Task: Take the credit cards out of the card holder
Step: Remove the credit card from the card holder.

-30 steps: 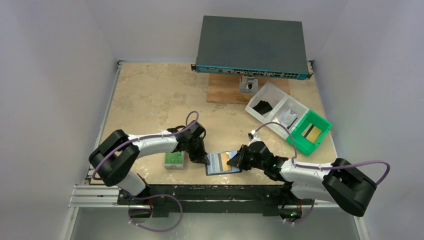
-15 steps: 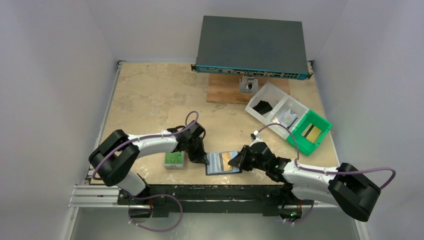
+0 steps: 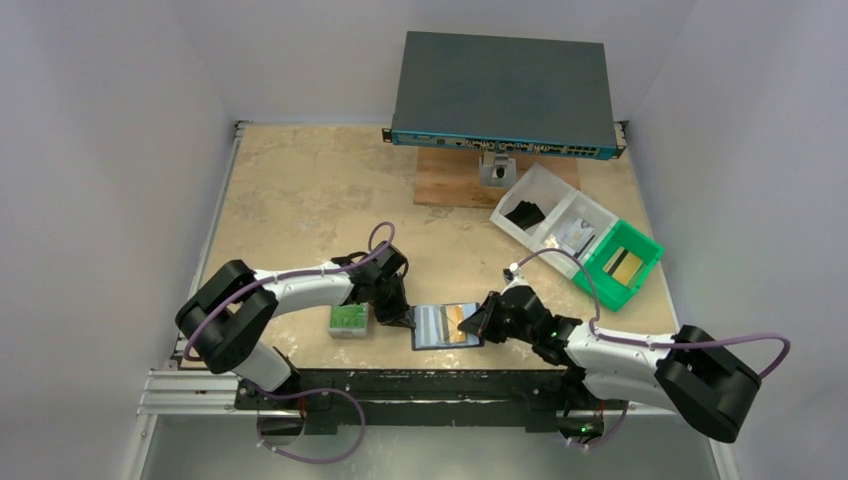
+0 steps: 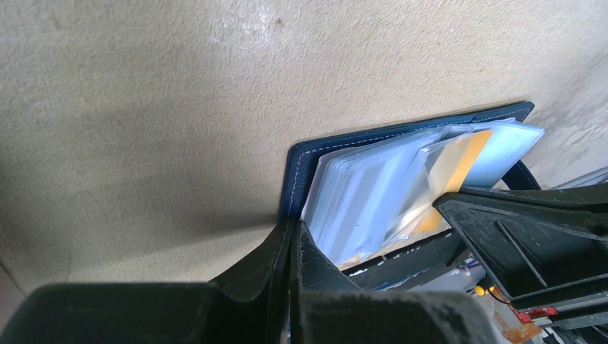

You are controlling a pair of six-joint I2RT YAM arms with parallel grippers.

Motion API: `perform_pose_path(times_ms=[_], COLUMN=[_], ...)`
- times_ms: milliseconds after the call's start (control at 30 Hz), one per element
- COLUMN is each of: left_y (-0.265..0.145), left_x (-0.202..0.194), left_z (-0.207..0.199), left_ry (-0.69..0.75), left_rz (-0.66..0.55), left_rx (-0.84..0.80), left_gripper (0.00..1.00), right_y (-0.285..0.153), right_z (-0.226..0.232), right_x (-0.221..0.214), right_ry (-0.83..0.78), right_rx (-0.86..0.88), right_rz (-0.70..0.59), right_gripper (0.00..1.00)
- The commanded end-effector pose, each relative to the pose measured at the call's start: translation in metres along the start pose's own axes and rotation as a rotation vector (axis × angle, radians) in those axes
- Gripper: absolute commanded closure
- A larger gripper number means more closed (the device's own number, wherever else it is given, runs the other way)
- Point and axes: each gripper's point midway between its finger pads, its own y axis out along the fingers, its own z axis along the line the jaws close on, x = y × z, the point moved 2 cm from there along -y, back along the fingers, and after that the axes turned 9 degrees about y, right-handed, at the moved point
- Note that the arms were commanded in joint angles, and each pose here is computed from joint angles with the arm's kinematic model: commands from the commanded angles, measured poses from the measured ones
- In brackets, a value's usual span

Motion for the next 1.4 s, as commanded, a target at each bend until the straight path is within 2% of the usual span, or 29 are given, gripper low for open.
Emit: perform_pose_path(times_ms=[0,100,200,300,600,833,933,1100,1367], left_y=[0.003,0.0,-0.001,-0.001,0.0,0.0,0.0,-0.001,0.001], left_x=[-0.015,-0.012,-0.01,-0.009,-0.008,-0.008,-0.007,-0.007,-0.007], left_z=[0.084,0.079,0.076,0.075,0.071,0.071,0.07,0.07,0.076], left_ry=[0.037,0.052,0.064,0.069,0.074,0.076,0.078,0.079,0.056], left_rz=[0.016,0.011,0.01,0.012,0.016,0.017,0.016,0.016,0.02], left_rx=[0.344,0.336,0.328,0.325,0.314,0.313,0.309,0.309,0.332], left_gripper=[1.0,1.0,1.0,1.0,1.0,1.0,1.0,1.0,1.0], right_y=[0.004,0.006,0.005,0.003,0.003,0.009,0.012,0.011,-0.006], right_z=[-0.026,-0.022,-0.02,-0.019,-0.016,-0.013,-0.015,-0.021,-0.033], right_x=[0.003,0.003,-0.002,-0.004,-0.008,-0.011,-0.012,-0.011,0.003], right_ry=[-0.054,-0.06,-0.037,-0.01,0.011,-0.01,-0.009,-0.001,0.018], right_rx=[-0.101,-0.09,-0.061,-0.038,0.0,0.012,0.003,-0.027,-0.097], right_rz=[-0.022,-0.013,0.008,0.011,0.031,0.057,0.066,0.054,-0.049], right_gripper=[1.0,0.98,0.87,0.82,0.84,0.79,0.81,1.0,1.0])
